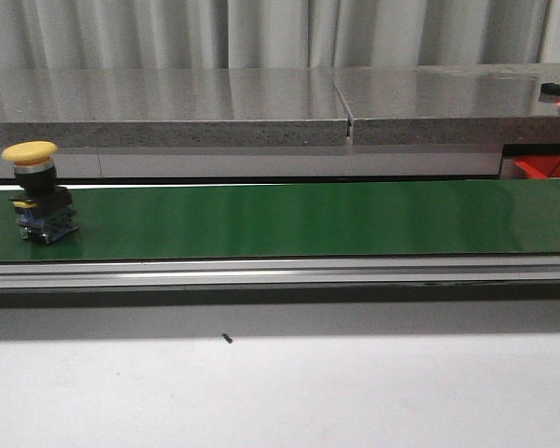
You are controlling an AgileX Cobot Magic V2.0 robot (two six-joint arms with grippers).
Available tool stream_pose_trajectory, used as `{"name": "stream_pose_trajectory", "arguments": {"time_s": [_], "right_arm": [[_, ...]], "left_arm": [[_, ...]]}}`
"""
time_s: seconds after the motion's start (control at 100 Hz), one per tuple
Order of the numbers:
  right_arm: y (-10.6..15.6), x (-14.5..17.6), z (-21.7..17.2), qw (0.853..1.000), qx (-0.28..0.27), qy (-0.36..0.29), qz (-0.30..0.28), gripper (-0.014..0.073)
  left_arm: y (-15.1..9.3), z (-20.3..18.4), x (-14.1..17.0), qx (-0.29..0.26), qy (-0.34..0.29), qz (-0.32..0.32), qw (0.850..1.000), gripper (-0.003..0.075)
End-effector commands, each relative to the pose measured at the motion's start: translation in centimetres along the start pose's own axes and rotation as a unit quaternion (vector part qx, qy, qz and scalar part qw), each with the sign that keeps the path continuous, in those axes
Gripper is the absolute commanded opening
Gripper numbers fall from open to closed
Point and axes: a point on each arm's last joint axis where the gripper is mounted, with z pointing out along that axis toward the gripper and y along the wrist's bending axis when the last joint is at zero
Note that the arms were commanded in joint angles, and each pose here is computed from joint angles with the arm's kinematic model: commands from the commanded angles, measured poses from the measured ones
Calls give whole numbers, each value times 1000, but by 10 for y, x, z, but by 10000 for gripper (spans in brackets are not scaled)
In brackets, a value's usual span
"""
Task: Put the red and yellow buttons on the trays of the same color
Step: 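Grasp a second yellow button with the left gripper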
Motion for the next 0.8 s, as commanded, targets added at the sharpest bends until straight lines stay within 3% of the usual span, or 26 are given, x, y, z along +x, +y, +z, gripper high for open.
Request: {"name": "stream_pose_trajectory", "arguments": {"time_s": [0.0,0.19,0.53,0.79], "right_arm": [[1,-13,-3,999,-2,-54,-7,-91],[1,-13,-3,999,-2,-54,-7,-91],[1,-13,-3,999,-2,-54,-7,-91],[1,-13,-3,999,-2,-54,-7,-91]], "left_arm": [[-2,-18,-11,6,-49,1,999,235],[-3,-37,-6,9,-57,2,998,235],[-9,-128,8,28,-148,26,988,235],[-37,-168,3,83,-178,83,977,234]]}}
